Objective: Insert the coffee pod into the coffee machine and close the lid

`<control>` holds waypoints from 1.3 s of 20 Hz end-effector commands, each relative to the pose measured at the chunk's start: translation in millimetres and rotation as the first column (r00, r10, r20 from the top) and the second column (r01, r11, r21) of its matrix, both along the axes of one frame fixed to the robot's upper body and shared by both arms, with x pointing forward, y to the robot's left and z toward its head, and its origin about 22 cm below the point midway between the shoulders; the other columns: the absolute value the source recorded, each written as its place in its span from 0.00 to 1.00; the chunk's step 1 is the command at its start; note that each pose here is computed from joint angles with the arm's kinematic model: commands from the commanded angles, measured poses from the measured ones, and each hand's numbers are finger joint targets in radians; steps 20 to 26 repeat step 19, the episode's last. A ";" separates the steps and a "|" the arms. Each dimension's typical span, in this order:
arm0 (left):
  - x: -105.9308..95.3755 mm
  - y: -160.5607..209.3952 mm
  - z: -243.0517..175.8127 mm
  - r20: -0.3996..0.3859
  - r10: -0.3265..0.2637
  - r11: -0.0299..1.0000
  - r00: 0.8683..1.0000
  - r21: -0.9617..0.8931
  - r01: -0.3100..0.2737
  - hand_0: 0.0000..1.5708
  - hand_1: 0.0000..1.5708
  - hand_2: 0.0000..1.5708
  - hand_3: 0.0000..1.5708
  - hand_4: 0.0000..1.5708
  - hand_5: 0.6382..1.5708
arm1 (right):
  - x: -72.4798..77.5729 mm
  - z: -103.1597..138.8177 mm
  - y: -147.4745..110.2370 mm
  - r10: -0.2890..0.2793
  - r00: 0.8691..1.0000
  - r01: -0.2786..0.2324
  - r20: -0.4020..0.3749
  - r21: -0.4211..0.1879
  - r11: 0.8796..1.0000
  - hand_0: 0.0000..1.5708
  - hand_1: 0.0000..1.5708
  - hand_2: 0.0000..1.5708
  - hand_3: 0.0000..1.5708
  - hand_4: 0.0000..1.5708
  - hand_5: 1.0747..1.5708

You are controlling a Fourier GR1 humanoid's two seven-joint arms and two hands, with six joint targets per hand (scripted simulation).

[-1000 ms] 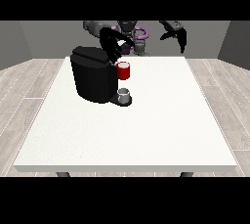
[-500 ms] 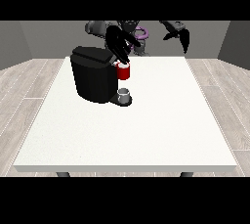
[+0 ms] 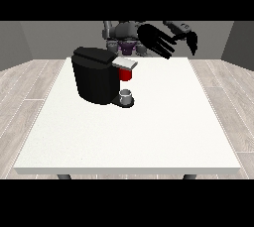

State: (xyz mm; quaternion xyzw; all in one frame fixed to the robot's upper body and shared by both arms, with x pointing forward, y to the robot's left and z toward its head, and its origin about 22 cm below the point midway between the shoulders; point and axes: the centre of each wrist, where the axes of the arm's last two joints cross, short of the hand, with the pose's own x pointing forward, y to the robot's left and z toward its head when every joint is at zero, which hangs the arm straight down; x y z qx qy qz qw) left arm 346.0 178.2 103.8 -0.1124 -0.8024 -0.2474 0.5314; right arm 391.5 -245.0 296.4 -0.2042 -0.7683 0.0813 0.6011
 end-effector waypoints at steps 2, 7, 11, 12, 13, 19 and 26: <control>2.8 -14.1 16.8 0.042 -0.015 1.000 0.999 0.023 0.014 0.00 0.00 0.00 0.00 0.17 1.00 | 0.6 16.9 43.7 0.182 0.967 -0.179 0.180 -0.031 0.983 0.00 0.00 0.00 0.00 0.03 1.00; -1.7 -17.7 12.8 0.046 -0.016 1.000 0.999 -0.006 0.017 0.00 0.00 0.00 0.00 0.22 1.00 | 10.8 6.5 70.4 0.249 0.947 -0.248 0.203 -0.032 0.968 0.00 0.00 0.00 0.00 0.00 1.00; -13.4 3.3 -7.2 -0.024 0.001 1.000 1.000 0.016 -0.001 0.00 0.00 0.00 0.00 0.16 1.00 | 16.6 -28.6 79.7 0.303 0.937 -0.304 0.176 -0.022 0.952 0.00 0.00 0.00 0.00 0.00 1.00; -6.8 11.2 -10.1 -0.027 0.019 1.000 0.999 -0.013 -0.020 0.00 0.00 0.00 0.00 0.16 1.00 | 7.2 -40.1 112.1 0.339 0.915 -0.339 0.217 -0.040 0.940 0.00 0.00 0.00 0.00 0.00 1.00; -10.9 -6.0 5.3 -0.041 0.016 1.000 0.999 -0.002 -0.016 0.00 0.00 0.00 0.00 0.17 1.00 | 17.0 -46.3 96.9 0.353 0.916 -0.355 0.191 -0.024 0.935 0.00 0.00 0.00 0.00 0.00 1.00; -30.2 43.9 -58.1 -0.165 0.159 0.986 0.973 -0.023 -0.165 0.00 0.00 0.00 0.00 0.17 1.00 | -5.6 -102.6 148.6 0.497 0.857 -0.503 0.135 0.016 0.864 0.00 0.00 0.00 0.00 0.17 1.00; -30.2 43.9 -58.1 -0.165 0.159 0.986 0.973 -0.023 -0.165 0.00 0.00 0.00 0.00 0.17 1.00 | -5.6 -102.6 148.6 0.497 0.857 -0.503 0.135 0.016 0.864 0.00 0.00 0.00 0.00 0.17 1.00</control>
